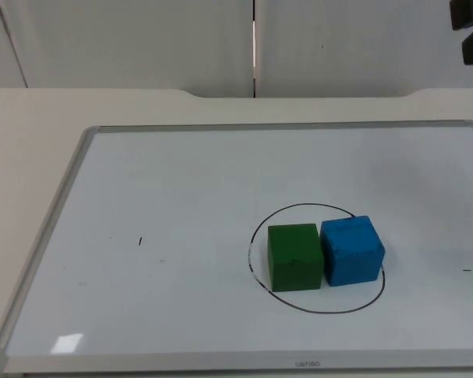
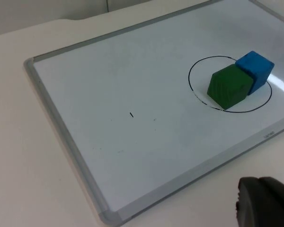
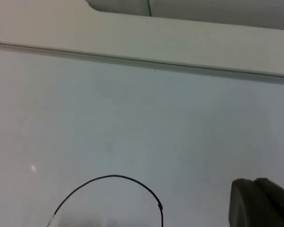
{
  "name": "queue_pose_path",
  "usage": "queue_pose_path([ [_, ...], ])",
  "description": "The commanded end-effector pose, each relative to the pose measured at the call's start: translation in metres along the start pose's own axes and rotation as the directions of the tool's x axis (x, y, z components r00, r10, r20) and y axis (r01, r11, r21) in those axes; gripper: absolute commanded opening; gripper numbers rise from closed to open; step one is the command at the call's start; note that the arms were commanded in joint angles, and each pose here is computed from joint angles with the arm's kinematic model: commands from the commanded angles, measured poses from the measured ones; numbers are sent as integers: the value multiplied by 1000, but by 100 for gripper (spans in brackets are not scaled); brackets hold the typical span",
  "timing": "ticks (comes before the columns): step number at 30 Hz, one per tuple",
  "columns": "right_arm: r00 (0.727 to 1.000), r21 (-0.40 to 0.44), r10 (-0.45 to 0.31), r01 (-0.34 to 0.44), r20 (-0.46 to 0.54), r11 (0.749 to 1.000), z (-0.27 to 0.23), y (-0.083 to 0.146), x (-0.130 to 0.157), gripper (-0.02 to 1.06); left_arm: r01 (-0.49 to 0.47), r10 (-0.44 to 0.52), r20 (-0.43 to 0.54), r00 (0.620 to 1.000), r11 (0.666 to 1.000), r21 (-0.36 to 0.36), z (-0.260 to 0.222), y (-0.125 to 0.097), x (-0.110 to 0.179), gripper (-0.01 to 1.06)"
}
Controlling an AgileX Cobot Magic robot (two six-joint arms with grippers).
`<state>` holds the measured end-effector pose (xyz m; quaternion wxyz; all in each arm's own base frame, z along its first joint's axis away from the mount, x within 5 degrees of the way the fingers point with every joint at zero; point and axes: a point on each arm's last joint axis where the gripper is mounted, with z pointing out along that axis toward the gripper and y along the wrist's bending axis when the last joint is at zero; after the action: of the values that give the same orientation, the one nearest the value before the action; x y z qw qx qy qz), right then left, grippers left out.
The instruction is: Push the two cubes into the marked area.
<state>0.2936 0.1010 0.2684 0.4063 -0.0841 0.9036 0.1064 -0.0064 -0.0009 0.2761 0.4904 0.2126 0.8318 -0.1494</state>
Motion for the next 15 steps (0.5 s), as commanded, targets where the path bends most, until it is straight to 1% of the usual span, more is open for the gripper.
queue_pose_path([
  [1, 1000, 4, -9, 9, -15, 1000, -2, -1, 0, 0, 6, -6, 4, 1000, 1000, -1, 1, 0, 1, 0],
  [6, 1000, 6, -13, 13, -22, 1000, -2, -1, 1, 0, 6, -6, 4, 1000, 1000, -1, 1, 0, 1, 0],
  [8, 999, 6, -43, 43, -22, 999, -2, -1, 1, 0, 6, -6, 4, 1000, 1000, -1, 1, 0, 1, 0],
  [9, 999, 6, -43, 43, -22, 999, -2, -1, 1, 0, 6, -6, 4, 1000, 1000, -1, 1, 0, 1, 0],
  [11, 997, 6, -80, 80, -23, 997, -2, -1, 1, 0, 6, -6, 4, 1000, 1000, -1, 1, 0, 1, 0],
  [12, 994, 13, -111, 111, -23, 994, -2, -2, 1, 0, 6, -6, 4, 1000, 1000, -1, 1, 0, 1, 0],
  [15, 993, 13, -116, 117, -23, 993, -2, -2, 1, 0, 6, -6, 4, 1000, 1000, -1, 1, 0, 1, 0],
])
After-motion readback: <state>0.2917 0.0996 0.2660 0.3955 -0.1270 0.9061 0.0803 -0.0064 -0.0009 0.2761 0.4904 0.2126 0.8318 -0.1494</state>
